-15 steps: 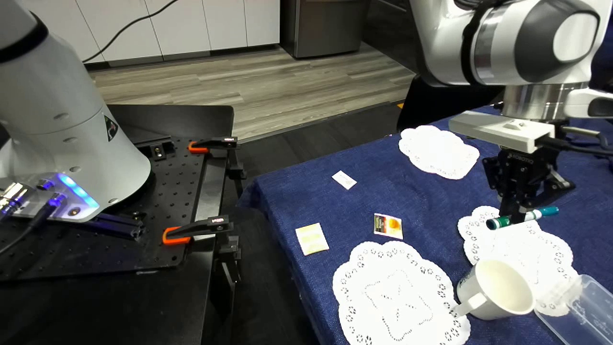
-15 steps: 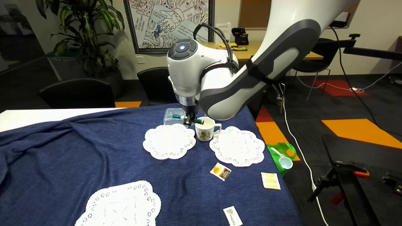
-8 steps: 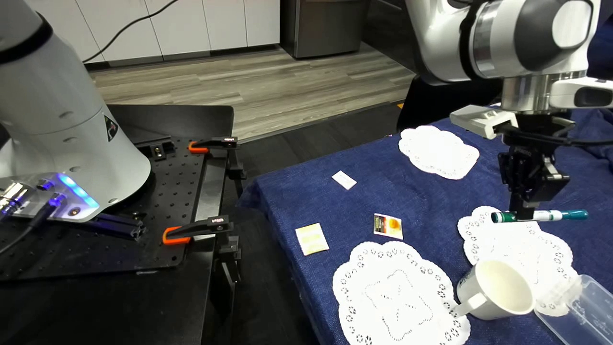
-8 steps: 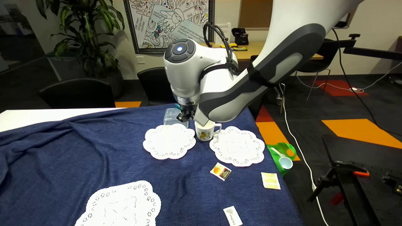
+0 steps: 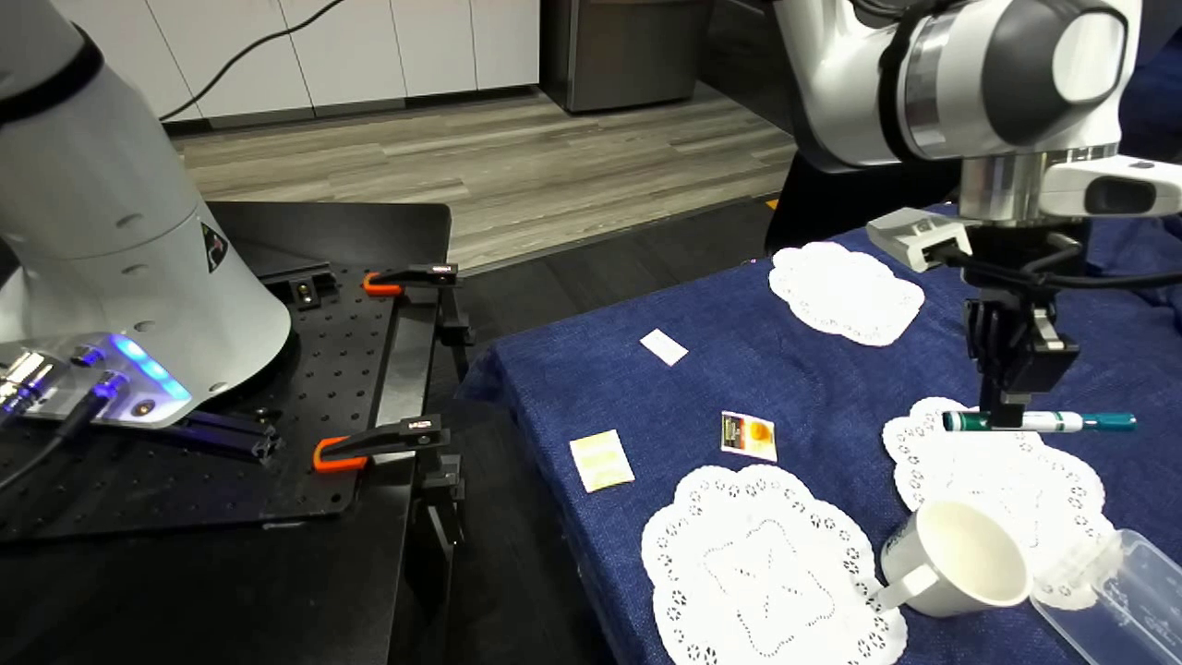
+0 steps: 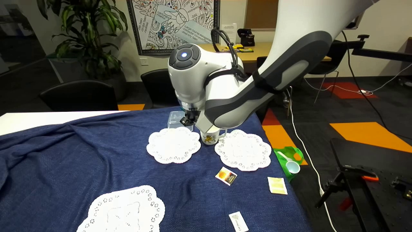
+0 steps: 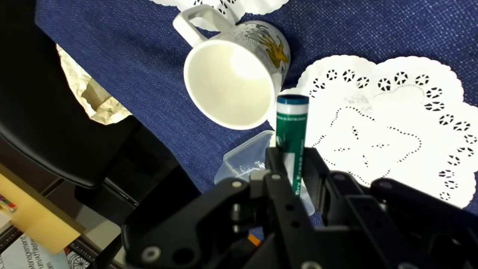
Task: Take the marker from the table and put in the white cup
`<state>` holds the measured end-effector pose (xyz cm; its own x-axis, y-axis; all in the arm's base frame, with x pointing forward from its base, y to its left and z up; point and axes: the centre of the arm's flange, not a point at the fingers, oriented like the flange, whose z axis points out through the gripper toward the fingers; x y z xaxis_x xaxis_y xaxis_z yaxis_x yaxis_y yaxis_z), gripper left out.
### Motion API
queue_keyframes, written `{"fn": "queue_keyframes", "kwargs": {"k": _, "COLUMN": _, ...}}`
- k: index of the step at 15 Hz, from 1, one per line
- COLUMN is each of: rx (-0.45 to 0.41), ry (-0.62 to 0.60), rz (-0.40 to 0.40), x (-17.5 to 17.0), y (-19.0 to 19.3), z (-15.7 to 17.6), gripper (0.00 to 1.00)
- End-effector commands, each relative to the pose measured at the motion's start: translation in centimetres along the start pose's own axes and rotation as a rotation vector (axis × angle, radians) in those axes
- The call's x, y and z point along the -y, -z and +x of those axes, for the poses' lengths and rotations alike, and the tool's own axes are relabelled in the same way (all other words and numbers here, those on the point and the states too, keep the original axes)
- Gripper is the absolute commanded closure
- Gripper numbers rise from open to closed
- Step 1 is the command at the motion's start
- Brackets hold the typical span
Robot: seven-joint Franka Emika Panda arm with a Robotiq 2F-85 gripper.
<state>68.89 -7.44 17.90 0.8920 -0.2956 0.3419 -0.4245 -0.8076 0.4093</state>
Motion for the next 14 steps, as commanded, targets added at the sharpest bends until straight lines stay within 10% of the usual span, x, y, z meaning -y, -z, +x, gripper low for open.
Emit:
{"fn": "queue_keyframes", "kwargs": {"k": 1, "rx": -0.012, "ry": -0.065, "rz": -0.036, "x": 0.2, "y": 0.0, "z": 0.2, "gripper": 0.95}}
{"fn": "queue_keyframes", "kwargs": {"k": 14, "rx": -0.058, "ry": -0.597, "rz": -0.322, "x": -0.5, "y": 0.6, "z": -1.1, "gripper": 0.95}}
